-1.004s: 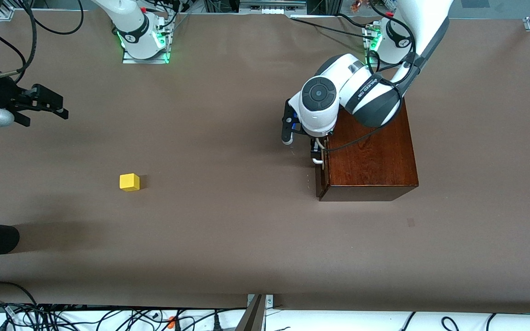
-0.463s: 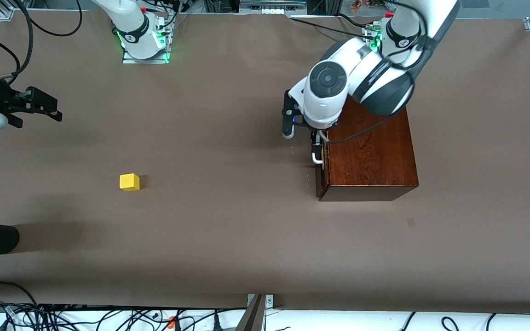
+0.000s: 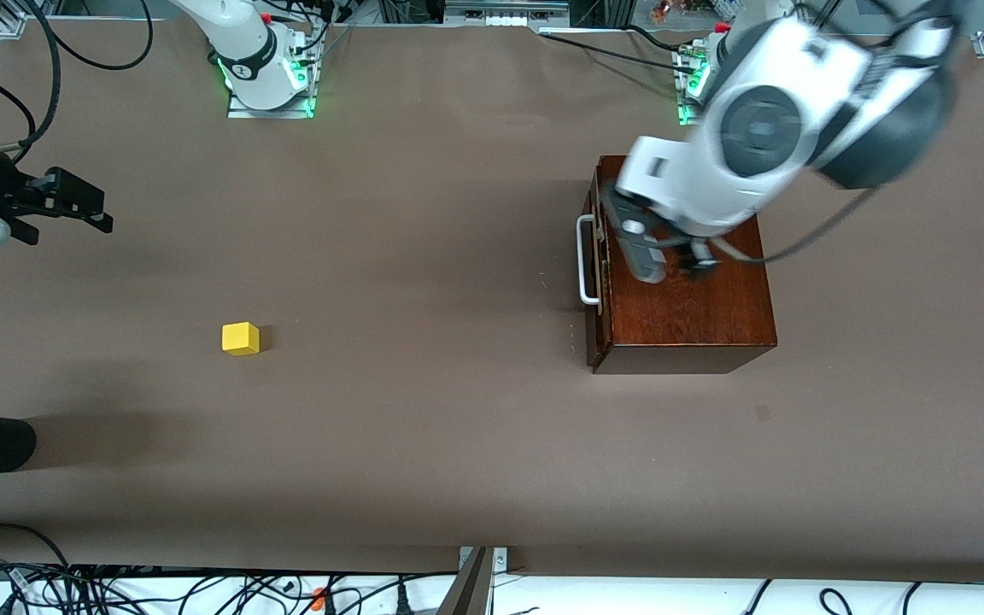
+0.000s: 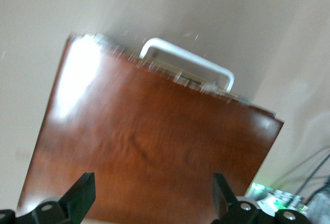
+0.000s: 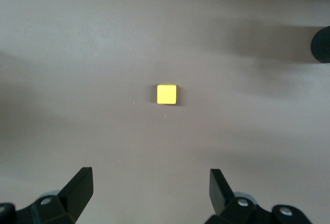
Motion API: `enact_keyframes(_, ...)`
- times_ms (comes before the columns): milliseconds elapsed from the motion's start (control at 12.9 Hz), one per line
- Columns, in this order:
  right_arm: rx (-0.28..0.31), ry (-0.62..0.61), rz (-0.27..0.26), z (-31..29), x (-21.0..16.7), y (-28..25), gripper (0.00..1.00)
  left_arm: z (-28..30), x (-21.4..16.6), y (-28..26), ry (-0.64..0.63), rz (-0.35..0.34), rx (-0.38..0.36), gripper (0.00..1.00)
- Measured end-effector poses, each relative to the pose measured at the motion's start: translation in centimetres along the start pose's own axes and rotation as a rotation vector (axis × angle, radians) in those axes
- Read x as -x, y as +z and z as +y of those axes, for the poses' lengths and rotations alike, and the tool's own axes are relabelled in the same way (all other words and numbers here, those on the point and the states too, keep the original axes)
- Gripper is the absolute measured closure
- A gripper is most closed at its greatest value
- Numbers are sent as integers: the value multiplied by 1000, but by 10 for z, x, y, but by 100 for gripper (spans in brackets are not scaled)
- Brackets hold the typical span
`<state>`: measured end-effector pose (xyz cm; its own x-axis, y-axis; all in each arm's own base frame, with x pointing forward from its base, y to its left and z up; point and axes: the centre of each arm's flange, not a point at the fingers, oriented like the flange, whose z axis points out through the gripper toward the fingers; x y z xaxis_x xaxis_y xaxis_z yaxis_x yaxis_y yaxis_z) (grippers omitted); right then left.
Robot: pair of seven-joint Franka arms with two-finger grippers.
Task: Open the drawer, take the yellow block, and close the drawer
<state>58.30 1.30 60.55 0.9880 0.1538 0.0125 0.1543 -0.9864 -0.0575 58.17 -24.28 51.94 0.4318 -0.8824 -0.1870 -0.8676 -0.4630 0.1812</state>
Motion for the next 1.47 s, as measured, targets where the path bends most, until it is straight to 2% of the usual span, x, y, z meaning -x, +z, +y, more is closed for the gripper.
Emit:
enact_keyframes(232,0,0,-1,0,0,0,0,-50,64,-28,-134,31,13,0)
enact_keyframes(386,1,0,-2,0,0,0,0,-53,89,-51,-237,54,-17,0)
enact_keyframes(695,1,0,-2,0,0,0,0,-32,131,-83,-622,125,-12,0)
enact_keyframes(927,1,0,-1,0,0,0,0,-36,155,-81,-913,268,-61,0)
enact_keyframes(1158,1,0,2,0,0,0,0,-34,178,-62,-1018,290,-66,0)
enact_keyframes(1467,4,-9,26,-5,-4,-2,0,-42,194,-53,-1042,278,-61,0)
